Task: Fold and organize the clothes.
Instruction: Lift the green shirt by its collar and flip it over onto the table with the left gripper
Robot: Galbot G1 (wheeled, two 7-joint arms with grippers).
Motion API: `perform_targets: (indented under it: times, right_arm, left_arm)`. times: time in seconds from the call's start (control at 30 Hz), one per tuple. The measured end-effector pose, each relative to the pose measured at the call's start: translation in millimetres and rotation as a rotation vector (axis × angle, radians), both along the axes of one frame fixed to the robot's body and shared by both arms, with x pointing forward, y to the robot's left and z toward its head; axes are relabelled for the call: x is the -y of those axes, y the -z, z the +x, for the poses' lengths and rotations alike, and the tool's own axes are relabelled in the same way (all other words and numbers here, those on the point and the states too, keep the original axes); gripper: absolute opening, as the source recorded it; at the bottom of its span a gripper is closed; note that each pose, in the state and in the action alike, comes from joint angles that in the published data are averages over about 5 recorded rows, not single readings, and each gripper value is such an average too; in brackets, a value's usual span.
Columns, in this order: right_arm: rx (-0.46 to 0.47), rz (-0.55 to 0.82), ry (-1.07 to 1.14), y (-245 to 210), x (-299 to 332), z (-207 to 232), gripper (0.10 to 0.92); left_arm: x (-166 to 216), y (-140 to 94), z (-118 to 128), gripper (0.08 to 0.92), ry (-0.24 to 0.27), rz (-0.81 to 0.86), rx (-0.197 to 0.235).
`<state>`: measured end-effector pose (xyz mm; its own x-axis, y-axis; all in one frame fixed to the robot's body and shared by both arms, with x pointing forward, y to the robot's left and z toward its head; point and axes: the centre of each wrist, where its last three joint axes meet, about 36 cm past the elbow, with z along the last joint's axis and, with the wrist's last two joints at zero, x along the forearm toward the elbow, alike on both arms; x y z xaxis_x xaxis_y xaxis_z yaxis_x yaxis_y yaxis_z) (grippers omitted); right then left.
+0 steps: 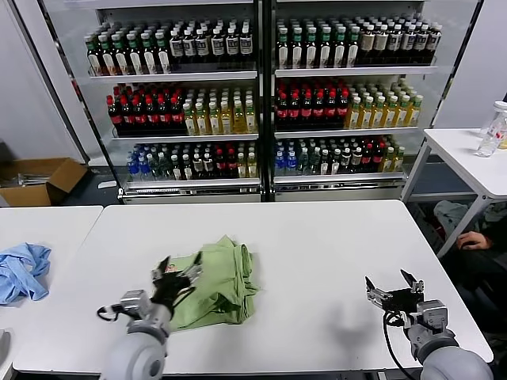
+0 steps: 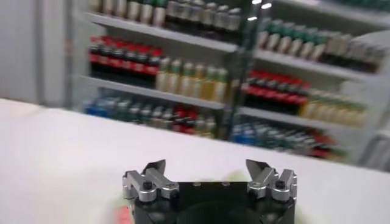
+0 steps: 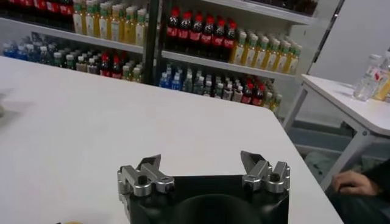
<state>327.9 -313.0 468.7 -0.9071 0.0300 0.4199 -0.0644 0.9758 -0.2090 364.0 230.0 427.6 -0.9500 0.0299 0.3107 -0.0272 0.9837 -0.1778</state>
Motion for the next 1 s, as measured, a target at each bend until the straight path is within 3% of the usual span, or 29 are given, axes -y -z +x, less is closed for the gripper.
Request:
perform_targets:
  times: [0.27, 0.57, 1.0]
  right_arm:
    - [0.003, -0.004, -0.002, -0.7, -1.0, 2.0, 0.823]
    - [0.007, -0.008, 0.001, -3.1, 0.9, 1.0, 0.823]
    - [0.012, -0.006, 0.009, -4.9, 2.0, -3.2, 0.823]
  left_arm:
    - [-22.8, 30.0, -3.0, 0.823, -0.081, 0.068, -0.100]
    - [-21.8, 53.3, -12.9, 0.799, -0.093, 0.048, -0.177]
    - [-22.2, 55.2, -11.5, 0.441, -0.075, -0.098, -0.163]
